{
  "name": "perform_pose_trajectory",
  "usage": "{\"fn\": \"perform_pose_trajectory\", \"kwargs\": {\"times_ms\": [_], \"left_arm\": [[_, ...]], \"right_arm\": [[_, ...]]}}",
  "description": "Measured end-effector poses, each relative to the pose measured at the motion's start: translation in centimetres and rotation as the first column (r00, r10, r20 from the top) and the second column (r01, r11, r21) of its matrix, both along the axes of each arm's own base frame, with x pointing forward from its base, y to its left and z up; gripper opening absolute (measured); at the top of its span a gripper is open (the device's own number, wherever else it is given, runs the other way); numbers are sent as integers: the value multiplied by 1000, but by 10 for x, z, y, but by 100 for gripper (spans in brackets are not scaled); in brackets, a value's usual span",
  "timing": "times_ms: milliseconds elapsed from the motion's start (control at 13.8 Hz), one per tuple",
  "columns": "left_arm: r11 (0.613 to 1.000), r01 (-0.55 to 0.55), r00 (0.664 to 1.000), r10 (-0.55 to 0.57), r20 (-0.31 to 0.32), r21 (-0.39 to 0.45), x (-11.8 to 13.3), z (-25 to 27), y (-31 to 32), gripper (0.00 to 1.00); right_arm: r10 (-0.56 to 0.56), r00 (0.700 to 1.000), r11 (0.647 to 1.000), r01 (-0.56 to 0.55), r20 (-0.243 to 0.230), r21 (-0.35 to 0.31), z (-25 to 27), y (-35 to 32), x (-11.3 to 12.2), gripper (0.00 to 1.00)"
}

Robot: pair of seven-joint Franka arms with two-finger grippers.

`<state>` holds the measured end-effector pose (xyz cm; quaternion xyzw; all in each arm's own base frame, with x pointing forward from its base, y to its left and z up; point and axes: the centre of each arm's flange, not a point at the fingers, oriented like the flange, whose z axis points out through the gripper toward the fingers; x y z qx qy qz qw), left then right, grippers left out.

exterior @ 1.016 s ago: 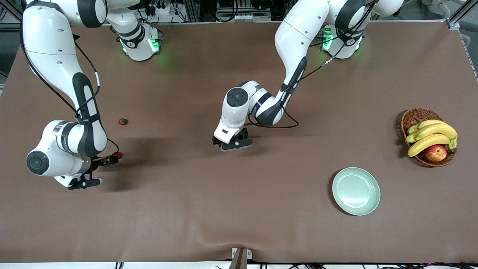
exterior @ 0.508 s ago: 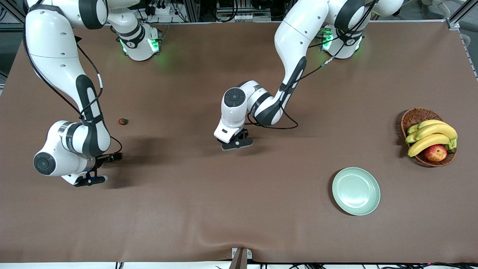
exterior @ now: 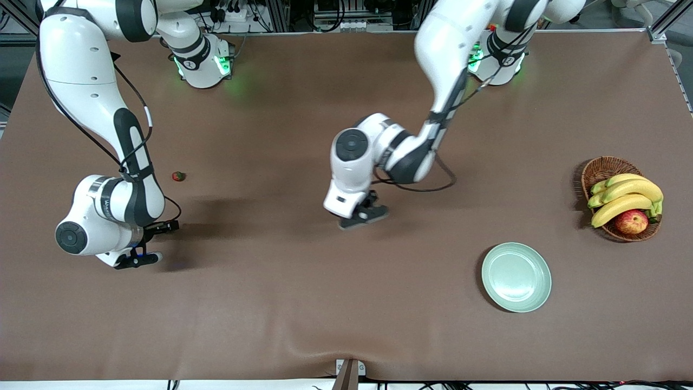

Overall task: Collect all strawberries into plate
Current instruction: 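Lower the strawberry into the plate with the left gripper and open it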

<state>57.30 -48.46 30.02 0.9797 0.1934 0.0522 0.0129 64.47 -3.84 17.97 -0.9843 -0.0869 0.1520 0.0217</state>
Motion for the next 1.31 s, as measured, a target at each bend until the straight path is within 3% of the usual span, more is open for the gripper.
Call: {"fn": "perform_pose_trajectory", "kwargs": {"times_ms": [218, 436, 508, 653, 1016, 1162, 1307], "left_arm": [[989, -145, 988, 146, -41, 28, 49, 72, 98, 30], [963, -262, 962, 266, -59, 64, 86, 85, 189, 30], [953, -294, 953, 298, -58, 78, 96, 81, 217, 30], [935, -344, 936, 349, -54, 87, 115, 73, 268, 30], [912, -408, 913, 408, 11, 48, 150, 27, 346, 30], [907, -419, 908, 418, 32, 37, 159, -4, 358, 30], [904, -426, 904, 424, 50, 29, 164, -34, 367, 30]], "right_arm": [[12, 1000, 1000, -12, -4, 1, -2, 8, -1, 57], [11, 1000, 1000, -11, -5, 1, -2, 8, -1, 47], [11, 1000, 1000, -11, -9, 1, -2, 8, -2, 47], [8, 999, 1000, -8, -31, 4, -3, 7, -5, 35], [7, 999, 1000, -7, -36, 4, -3, 6, -5, 33], [11, 1000, 1000, -11, -22, 4, 0, 8, -2, 33], [31, 999, 999, -32, 31, 8, 17, 20, 15, 33]]}}
